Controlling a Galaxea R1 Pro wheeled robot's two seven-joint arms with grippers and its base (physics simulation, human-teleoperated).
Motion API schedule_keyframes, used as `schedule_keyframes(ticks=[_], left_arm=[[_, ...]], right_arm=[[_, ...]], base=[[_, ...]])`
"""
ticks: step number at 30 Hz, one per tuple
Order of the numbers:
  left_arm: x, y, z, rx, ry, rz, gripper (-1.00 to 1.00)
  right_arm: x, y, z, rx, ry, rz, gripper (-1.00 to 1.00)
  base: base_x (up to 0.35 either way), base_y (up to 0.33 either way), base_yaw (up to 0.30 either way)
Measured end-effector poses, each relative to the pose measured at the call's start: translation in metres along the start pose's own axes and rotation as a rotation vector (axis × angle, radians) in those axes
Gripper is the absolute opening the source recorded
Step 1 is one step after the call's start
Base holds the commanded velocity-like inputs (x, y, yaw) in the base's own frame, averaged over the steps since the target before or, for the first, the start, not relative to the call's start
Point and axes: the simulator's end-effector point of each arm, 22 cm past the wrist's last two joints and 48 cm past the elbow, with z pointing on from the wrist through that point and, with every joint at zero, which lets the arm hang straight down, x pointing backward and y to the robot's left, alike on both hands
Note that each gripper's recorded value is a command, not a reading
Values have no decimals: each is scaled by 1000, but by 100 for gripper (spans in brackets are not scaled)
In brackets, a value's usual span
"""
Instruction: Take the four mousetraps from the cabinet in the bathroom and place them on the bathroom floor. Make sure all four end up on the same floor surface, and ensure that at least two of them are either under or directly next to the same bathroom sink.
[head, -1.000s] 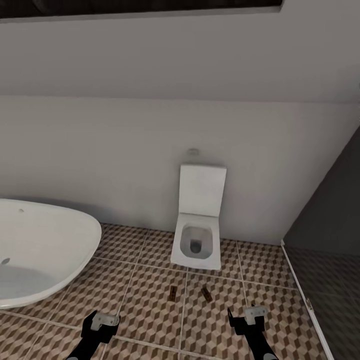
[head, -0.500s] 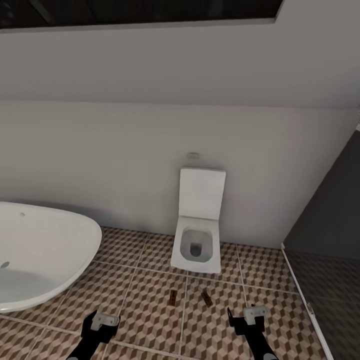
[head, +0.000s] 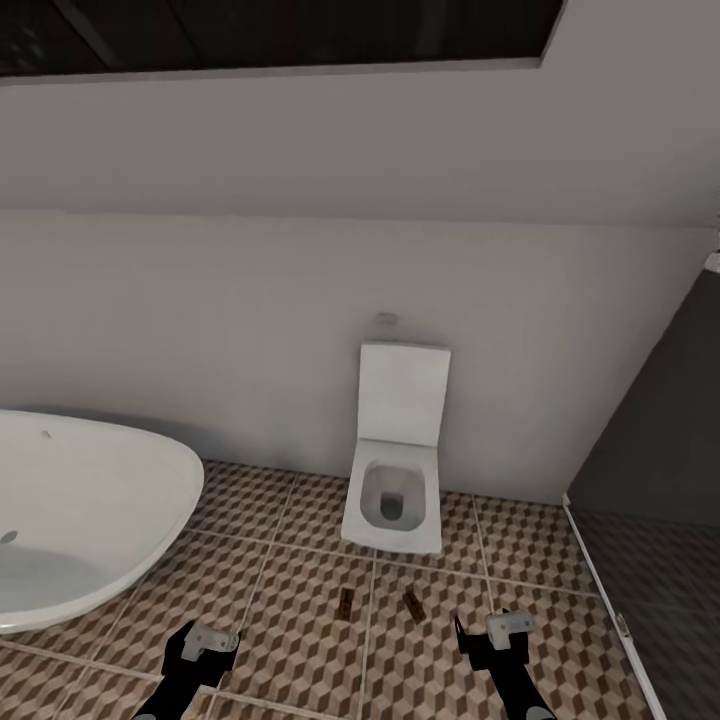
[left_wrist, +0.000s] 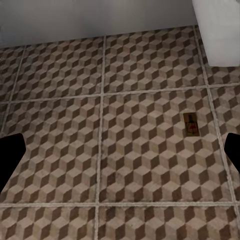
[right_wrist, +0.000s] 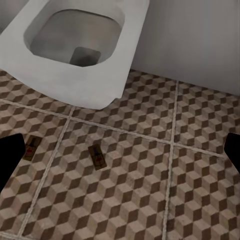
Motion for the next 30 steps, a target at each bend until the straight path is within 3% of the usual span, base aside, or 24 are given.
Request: schedule_keyframes(ticks=[30], left_arm=[[-23, 4, -3, -9, -44, 1, 100]], right_arm=[[-25, 4, -2, -2, -47, 6, 100]], base=[[0, 0, 0]])
